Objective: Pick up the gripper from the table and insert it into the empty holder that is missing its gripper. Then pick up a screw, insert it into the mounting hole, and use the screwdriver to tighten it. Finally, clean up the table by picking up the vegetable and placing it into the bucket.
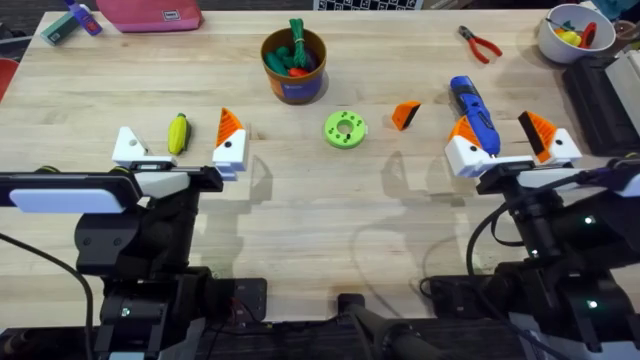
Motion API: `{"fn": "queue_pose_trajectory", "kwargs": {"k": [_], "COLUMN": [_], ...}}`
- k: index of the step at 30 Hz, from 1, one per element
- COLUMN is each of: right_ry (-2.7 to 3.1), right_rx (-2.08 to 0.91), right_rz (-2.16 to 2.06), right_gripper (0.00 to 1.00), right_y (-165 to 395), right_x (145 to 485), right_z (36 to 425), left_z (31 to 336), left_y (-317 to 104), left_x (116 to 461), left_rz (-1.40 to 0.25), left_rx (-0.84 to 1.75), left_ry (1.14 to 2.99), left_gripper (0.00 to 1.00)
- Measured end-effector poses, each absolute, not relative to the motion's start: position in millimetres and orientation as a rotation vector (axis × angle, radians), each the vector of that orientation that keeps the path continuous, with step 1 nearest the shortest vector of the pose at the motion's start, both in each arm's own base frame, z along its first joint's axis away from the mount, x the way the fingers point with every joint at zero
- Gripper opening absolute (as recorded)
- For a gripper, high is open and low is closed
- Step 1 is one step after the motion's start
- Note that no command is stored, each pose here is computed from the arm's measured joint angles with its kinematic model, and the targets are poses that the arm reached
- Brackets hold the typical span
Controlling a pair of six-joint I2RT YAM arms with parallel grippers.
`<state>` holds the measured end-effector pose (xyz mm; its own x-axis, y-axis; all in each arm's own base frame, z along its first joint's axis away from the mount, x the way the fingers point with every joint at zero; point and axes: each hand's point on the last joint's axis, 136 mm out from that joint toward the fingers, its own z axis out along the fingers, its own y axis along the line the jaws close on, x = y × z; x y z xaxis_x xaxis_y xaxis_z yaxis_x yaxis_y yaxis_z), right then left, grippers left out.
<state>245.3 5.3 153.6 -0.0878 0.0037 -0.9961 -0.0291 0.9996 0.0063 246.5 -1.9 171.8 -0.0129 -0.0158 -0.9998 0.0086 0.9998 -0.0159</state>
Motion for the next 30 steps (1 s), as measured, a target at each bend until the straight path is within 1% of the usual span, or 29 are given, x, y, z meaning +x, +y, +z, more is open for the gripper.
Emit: {"fn": "queue_pose_trajectory", "kwargs": {"k": [11, 15, 19, 21, 26, 28, 30], "right_ry": [1.657, 1.59, 1.546, 1.526, 1.467, 1.486, 1.54], "right_rx": [-0.016, -0.009, 0.006, 0.011, 0.014, 0.013, 0.014], "right_rz": [0.031, 0.039, 0.055, 0.06, 0.066, 0.068, 0.069], "right_gripper": [0.992, 0.992, 0.994, 0.992, 0.993, 0.994, 0.994], "right_y": [5.4, 5.5, 5.5, 5.5, 5.5, 5.9, 6.1], "right_x": [245.3, 246.2, 244.7, 241.9, 228.2, 223.7, 222.6], "right_z": [154.1, 170.5, 186.9, 201.1, 260.4, 280.8, 294.4], "left_z": [172.8, 191.7, 202.7, 218.6, 286.4, 307.3, 319.5], "left_y": [-1.9, -1.8, -0.4, 1.5, 7.4, 8.7, 9.6], "left_x": [246.6, 246.0, 243.5, 239.1, 221.4, 218.4, 219.8], "left_rz": [-0.019, -0.019, -0.013, -0.005, 0.019, 0.025, 0.031], "left_rx": [-0.006, -0.005, -0.012, -0.021, -0.049, -0.054, -0.058], "left_ry": [1.58, 1.503, 1.494, 1.483, 1.442, 1.461, 1.519], "left_gripper": [0.985, 0.985, 0.985, 0.986, 0.985, 0.985, 0.985]}}
